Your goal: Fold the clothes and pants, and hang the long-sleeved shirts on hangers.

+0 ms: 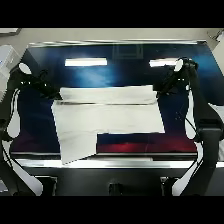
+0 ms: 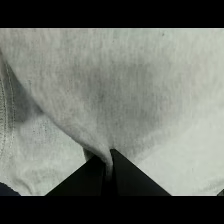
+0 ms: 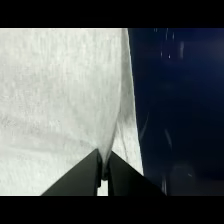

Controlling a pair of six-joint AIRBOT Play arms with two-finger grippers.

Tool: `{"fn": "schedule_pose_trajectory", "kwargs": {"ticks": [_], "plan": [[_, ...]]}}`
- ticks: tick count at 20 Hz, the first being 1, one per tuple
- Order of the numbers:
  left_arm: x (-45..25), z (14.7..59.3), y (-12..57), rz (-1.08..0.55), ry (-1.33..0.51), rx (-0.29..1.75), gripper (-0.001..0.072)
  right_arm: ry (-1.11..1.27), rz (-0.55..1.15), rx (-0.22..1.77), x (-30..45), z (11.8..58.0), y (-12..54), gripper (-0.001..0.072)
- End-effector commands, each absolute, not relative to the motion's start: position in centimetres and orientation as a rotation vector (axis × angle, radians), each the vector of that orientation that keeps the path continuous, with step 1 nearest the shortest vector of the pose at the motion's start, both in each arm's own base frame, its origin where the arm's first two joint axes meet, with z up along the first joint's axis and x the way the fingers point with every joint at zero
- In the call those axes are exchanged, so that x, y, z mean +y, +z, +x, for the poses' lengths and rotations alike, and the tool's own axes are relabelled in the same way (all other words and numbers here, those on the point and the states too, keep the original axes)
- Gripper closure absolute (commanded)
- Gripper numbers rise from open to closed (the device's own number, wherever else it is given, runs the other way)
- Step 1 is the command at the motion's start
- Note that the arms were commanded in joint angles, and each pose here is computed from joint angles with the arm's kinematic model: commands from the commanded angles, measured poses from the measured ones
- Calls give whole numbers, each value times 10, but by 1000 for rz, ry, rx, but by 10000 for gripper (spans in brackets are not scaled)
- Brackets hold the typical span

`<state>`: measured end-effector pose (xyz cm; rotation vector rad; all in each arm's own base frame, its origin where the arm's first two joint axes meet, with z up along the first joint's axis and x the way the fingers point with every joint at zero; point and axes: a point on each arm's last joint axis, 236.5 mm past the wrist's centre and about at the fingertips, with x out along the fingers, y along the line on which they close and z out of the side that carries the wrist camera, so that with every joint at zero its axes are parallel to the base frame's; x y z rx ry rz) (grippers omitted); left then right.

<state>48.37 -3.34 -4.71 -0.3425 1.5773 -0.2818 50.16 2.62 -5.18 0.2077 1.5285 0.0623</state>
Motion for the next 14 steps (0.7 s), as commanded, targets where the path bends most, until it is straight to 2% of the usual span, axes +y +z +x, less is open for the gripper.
{"fn": "schedule_pose_trajectory", "kwargs": {"ticks": [1, 4, 5, 6, 7, 8, 9, 11, 14], "plan": [[-30, 478, -58, -311, -242, 1620, 693, 53, 216, 1624, 27, 485, -69, 674], [-30, 477, -66, -331, -226, 1639, 690, 50, 217, 1620, 27, 487, -73, 672], [-30, 477, -67, -334, -220, 1641, 659, 47, 216, 1601, 26, 492, -74, 623], [-27, 480, -69, -339, -194, 1632, 520, 35, 205, 1585, 22, 495, -74, 472], [-22, 482, -68, -336, -170, 1625, 295, 7, 181, 1579, 14, 497, -75, 324], [-16, 483, -65, -327, -155, 1616, 51, -33, 150, 1582, 4, 495, -75, 294], [-7, 483, -60, -320, -126, 1607, 12, -82, 107, 1587, -10, 493, -73, 291], [24, 481, -38, -316, -33, 1574, 12, -153, 51, 1564, -36, 492, -59, 291], [69, 462, 8, -338, 59, 1521, 18, -95, 118, 1518, -56, 490, -31, 292]]}}
